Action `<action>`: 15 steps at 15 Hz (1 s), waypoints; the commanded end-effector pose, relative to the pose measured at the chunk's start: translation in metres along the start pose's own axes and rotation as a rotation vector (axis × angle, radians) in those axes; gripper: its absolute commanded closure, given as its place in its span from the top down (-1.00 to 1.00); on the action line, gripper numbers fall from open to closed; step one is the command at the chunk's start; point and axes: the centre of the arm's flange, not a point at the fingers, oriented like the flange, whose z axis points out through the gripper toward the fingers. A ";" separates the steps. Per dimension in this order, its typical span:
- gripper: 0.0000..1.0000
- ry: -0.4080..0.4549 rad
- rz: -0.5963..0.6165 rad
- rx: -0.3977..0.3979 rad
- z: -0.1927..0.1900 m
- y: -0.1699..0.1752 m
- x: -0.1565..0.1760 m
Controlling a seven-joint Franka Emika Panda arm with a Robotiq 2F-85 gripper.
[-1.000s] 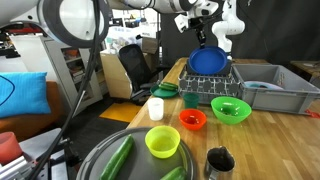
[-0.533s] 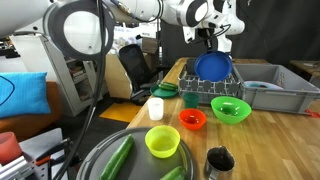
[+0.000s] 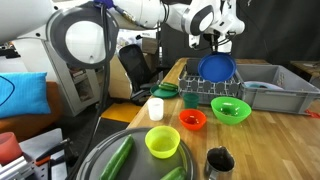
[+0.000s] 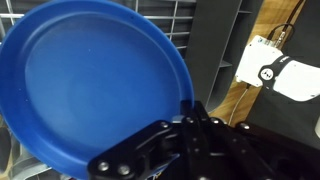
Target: Put the blue plate in the dish rack
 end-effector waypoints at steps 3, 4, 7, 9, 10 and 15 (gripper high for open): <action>-0.98 -0.054 0.070 0.074 -0.020 0.039 -0.035; -0.98 -0.061 0.065 0.087 -0.018 0.034 -0.038; -0.98 -0.082 0.057 0.106 -0.013 0.020 -0.051; -0.98 -0.092 0.053 0.101 -0.008 0.016 -0.059; -0.98 -0.100 0.051 0.092 -0.005 0.018 -0.062; -0.98 -0.122 0.067 0.000 0.008 0.051 -0.066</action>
